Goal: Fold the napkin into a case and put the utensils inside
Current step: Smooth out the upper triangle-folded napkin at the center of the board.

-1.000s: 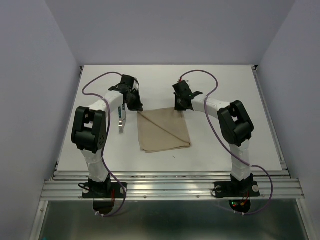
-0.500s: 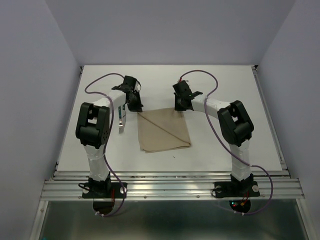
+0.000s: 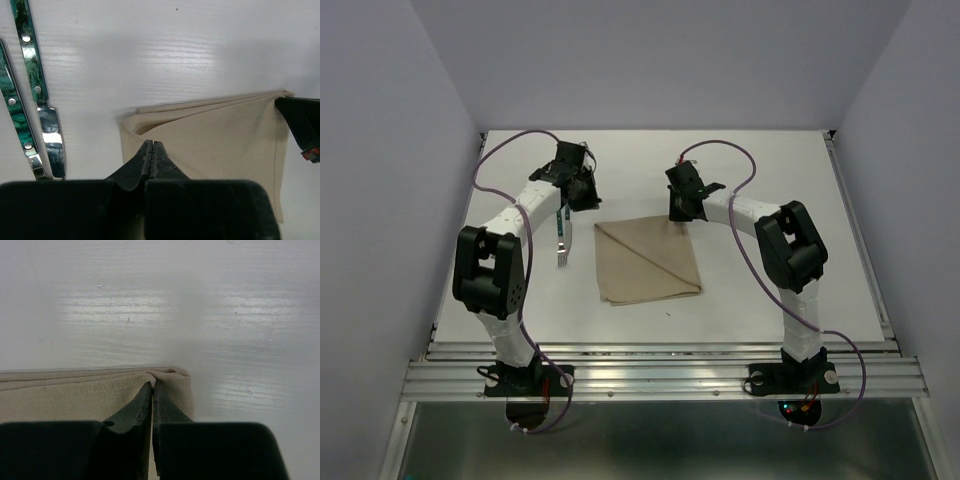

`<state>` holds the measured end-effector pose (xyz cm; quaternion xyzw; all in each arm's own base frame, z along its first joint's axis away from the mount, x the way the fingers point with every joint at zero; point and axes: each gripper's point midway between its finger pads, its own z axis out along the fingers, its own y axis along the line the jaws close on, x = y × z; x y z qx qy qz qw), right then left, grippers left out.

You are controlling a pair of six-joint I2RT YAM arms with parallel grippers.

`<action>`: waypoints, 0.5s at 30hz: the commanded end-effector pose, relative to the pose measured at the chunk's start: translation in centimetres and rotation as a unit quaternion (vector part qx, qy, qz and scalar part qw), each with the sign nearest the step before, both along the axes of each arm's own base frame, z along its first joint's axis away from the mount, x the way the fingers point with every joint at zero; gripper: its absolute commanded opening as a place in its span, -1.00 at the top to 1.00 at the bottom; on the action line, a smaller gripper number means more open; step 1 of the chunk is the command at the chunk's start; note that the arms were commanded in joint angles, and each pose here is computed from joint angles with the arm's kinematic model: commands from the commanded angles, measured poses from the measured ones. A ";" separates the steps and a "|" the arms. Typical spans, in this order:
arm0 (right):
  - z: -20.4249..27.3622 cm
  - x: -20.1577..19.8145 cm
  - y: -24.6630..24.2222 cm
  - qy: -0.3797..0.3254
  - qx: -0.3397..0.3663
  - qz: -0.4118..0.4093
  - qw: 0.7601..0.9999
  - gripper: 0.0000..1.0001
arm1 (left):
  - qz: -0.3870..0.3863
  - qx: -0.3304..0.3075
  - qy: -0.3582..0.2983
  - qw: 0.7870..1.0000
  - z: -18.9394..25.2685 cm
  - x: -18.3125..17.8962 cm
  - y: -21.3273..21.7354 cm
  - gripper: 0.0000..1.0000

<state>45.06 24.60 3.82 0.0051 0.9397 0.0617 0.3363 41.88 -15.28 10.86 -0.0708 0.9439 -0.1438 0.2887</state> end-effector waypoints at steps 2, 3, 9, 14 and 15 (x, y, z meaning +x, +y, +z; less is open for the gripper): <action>2.1 1.4 0.5 -0.033 0.024 -0.008 0.999 0.99 | -0.008 0.010 0.032 0.999 -1.6 -2.5 -0.3 1.00; 2.1 1.3 0.5 -0.032 0.024 -0.008 0.999 0.99 | -0.009 0.005 0.034 0.999 -1.9 -2.5 -0.6 1.00; 1.9 1.1 0.1 -0.031 0.017 -0.009 0.999 0.99 | -0.021 0.003 0.038 0.999 -2.5 -1.9 -2.0 1.00; 1.9 1.0 0.1 -0.030 0.018 -0.009 0.999 0.99 | -0.018 0.015 0.056 0.998 -3.5 -1.8 -1.7 1.00; 2.0 1.1 0.1 -0.032 0.018 -0.009 0.999 0.99 | -0.017 0.019 0.061 0.998 -3.9 -1.8 -1.7 1.00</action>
